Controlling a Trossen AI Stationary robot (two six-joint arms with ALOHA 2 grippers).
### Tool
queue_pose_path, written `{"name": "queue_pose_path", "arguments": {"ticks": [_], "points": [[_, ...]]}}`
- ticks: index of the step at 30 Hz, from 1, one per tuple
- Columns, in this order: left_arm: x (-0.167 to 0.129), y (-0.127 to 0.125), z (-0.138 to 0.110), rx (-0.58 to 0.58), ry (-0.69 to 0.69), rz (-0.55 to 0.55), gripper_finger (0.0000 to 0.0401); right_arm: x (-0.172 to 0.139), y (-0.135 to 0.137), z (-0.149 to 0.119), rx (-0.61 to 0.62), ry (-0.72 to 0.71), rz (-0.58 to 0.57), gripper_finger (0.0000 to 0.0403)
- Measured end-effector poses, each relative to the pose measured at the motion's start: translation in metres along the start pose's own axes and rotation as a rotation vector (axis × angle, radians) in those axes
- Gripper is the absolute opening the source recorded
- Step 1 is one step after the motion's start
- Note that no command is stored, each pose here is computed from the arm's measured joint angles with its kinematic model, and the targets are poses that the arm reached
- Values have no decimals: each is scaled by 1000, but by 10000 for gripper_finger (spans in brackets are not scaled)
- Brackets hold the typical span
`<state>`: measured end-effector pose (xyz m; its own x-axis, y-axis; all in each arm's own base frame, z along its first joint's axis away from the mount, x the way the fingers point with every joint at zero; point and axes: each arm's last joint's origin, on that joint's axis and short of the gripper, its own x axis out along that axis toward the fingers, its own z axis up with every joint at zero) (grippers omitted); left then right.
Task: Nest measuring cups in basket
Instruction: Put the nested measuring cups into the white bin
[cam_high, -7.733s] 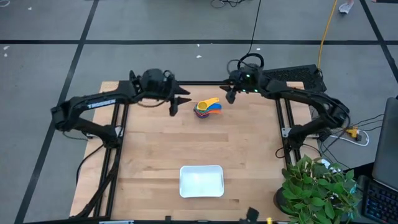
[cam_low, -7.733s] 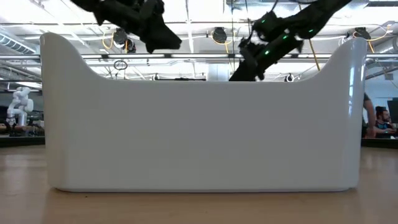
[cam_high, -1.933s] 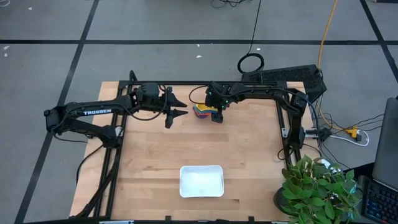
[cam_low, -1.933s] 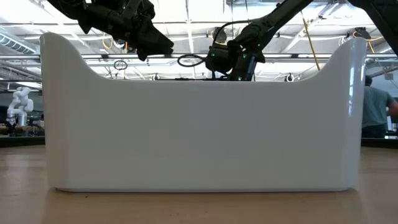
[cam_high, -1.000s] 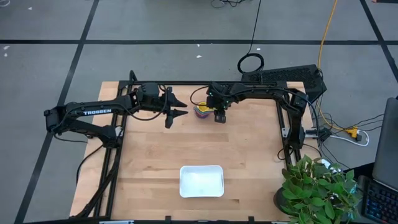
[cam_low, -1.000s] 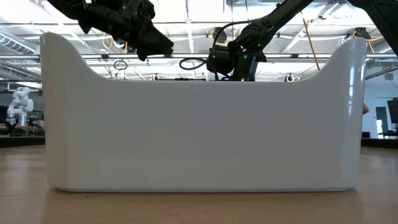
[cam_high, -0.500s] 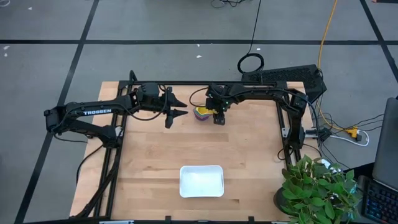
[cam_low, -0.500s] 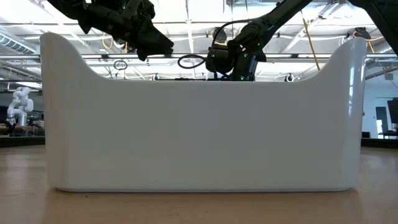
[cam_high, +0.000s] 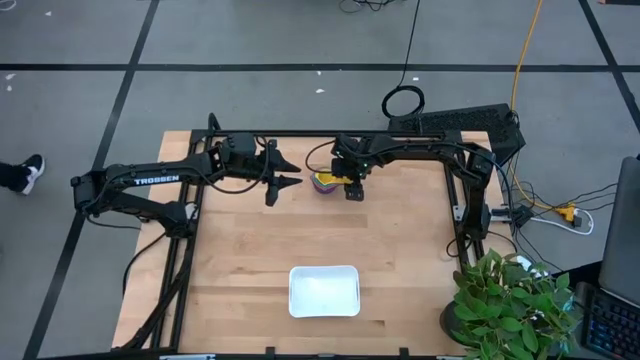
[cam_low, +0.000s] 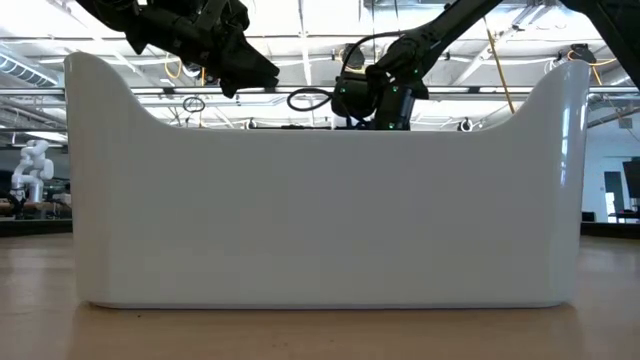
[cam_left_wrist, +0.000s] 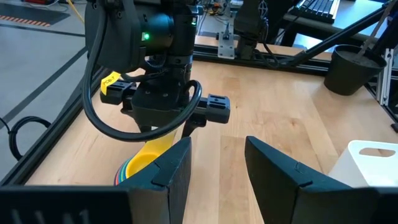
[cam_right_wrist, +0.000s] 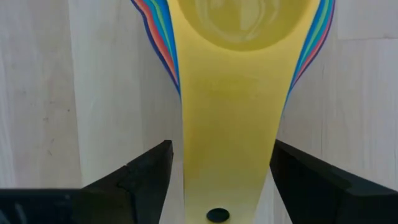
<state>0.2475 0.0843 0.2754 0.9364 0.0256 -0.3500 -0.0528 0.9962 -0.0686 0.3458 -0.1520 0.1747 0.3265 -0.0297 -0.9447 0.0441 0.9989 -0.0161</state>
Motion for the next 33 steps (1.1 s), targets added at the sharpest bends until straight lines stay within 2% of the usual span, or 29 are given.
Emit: {"name": "queue_pose_path", "arguments": {"ticks": [8,20,33], "points": [[0,0,0,0,0,0,152,4,1,-4,-42,10,-2,248],[0,0,0,-2,0,0,152,6,0,-2,-43,-28,-17,237],[0,0,-2,-6,15,-1,152,6,0,-2,-43,-28,-18,132]]}}
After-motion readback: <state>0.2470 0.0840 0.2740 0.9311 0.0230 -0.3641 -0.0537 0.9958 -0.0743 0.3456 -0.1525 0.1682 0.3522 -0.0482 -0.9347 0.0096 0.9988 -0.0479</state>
